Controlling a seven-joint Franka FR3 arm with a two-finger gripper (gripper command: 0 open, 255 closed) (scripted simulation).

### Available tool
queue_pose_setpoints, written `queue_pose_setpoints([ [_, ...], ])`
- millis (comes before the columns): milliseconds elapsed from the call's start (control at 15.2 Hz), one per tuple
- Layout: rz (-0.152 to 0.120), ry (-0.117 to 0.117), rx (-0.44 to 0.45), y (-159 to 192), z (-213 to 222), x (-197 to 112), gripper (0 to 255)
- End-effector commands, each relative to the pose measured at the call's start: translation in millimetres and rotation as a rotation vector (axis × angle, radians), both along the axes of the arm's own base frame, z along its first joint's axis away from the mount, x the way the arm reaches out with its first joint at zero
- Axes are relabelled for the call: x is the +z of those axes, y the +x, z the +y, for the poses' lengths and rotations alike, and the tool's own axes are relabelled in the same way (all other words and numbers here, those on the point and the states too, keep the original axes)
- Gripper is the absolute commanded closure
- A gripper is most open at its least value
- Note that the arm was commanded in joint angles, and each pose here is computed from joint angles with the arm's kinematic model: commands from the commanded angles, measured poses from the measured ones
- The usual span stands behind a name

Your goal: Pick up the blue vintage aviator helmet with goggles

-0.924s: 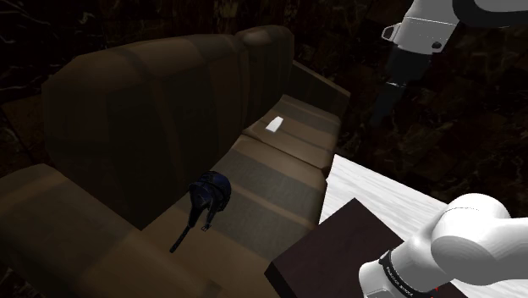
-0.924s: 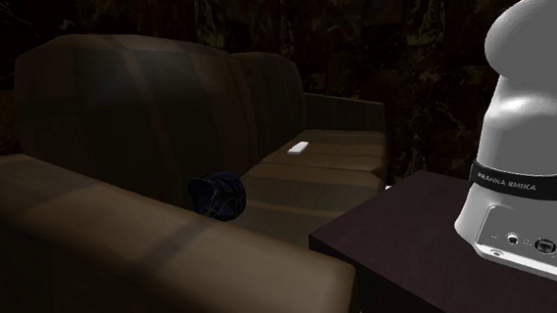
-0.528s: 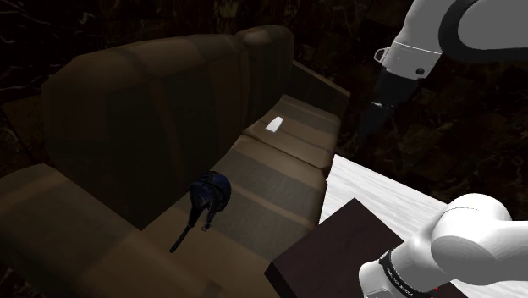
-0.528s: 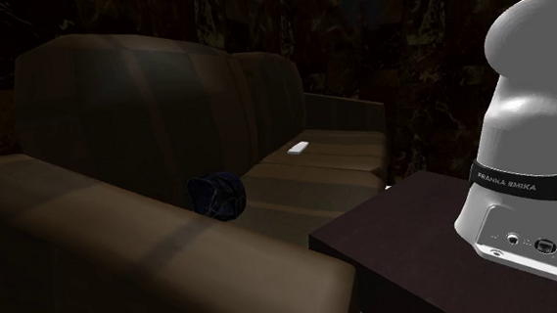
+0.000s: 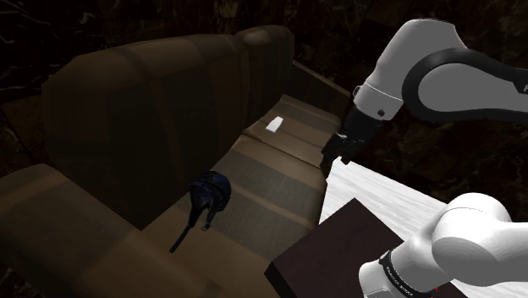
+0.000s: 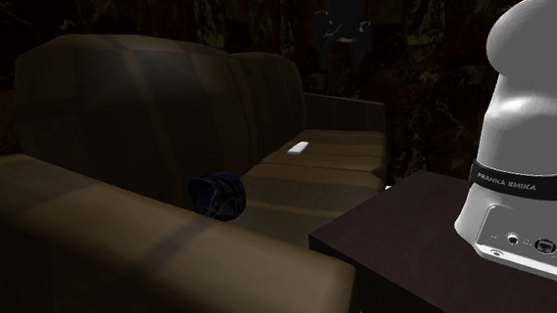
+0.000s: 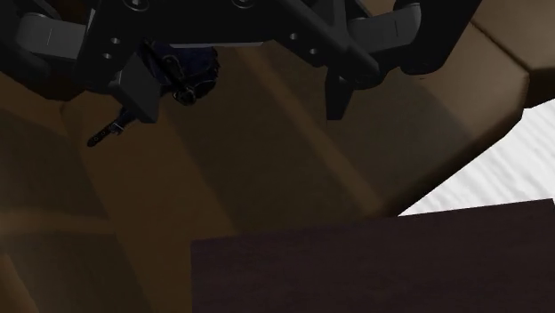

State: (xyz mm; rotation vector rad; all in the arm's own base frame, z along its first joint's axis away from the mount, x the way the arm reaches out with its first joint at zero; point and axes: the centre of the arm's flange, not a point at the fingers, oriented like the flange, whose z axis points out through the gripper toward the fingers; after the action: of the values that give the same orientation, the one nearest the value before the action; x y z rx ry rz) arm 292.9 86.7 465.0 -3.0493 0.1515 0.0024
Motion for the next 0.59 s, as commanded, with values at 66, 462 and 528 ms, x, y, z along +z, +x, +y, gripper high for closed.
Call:
queue_pose_setpoints([
  [66, -0.030, 0.040, -0.079, 2, 15, -33, 0],
  [462, -0.082, 0.115, -0.228, 14, 54, -94, 0],
  [528, -0.091, 0.128, -0.252, 17, 61, -103, 0],
])
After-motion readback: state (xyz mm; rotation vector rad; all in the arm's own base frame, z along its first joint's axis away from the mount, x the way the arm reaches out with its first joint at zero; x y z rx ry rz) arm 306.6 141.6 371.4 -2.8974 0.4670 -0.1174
